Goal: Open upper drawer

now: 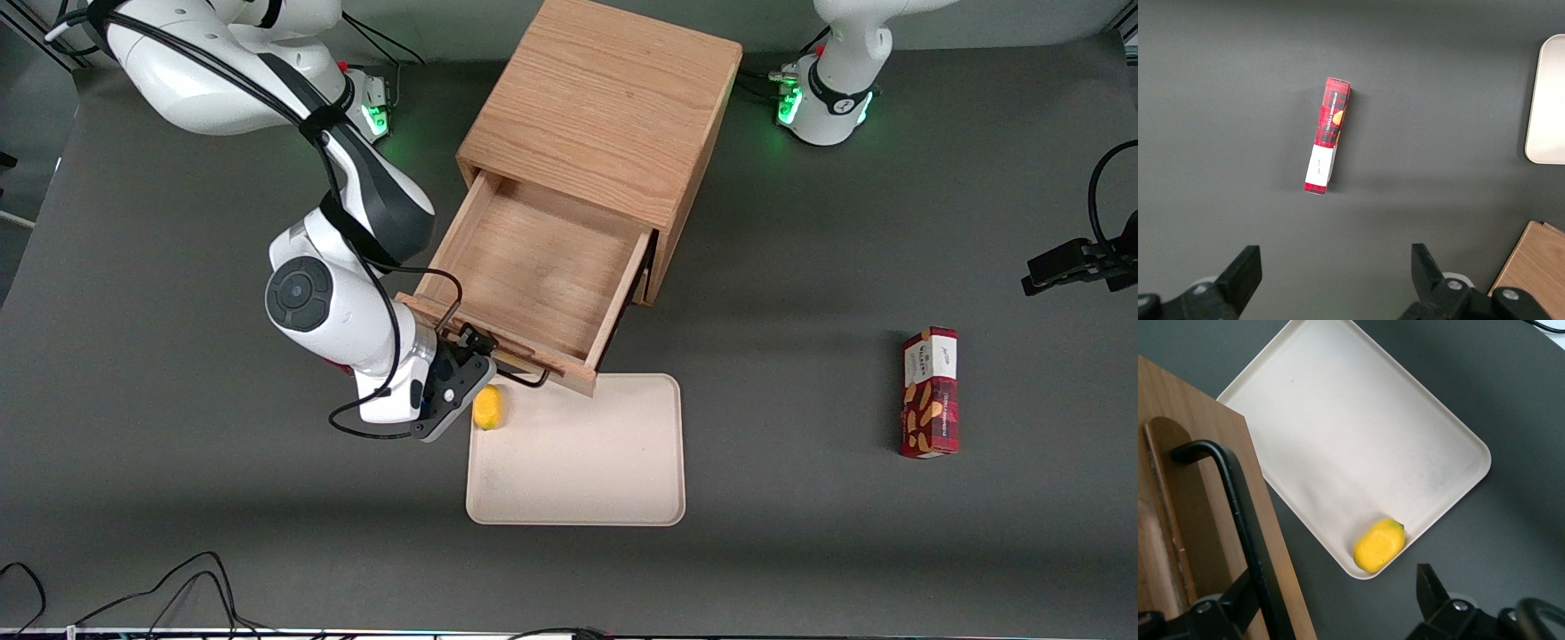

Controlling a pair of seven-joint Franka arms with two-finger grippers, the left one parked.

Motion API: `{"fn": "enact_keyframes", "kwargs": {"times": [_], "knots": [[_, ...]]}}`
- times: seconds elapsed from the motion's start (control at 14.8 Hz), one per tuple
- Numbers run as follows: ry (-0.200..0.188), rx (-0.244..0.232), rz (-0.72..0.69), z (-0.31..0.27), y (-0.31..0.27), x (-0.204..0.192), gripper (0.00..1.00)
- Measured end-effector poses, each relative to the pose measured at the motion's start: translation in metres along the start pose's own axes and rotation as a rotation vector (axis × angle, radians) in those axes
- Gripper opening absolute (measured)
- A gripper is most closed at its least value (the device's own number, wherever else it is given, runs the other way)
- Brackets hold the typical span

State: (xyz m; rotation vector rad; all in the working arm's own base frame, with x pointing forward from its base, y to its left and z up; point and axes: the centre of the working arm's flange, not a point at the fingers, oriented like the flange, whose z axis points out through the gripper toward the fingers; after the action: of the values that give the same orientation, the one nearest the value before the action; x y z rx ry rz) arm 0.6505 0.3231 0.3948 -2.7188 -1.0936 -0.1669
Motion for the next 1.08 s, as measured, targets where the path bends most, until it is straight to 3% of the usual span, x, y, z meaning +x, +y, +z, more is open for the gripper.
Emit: {"fn": "enact_keyframes", "kwargs": {"times": [0.81,1.08], "knots": [[-0.077,-0.025,0.055,-0.081,-0.009,-0.005,1.00],[-0.172,-0.051,0.133,-0.111,-0.025,-0.023,1.00]]}}
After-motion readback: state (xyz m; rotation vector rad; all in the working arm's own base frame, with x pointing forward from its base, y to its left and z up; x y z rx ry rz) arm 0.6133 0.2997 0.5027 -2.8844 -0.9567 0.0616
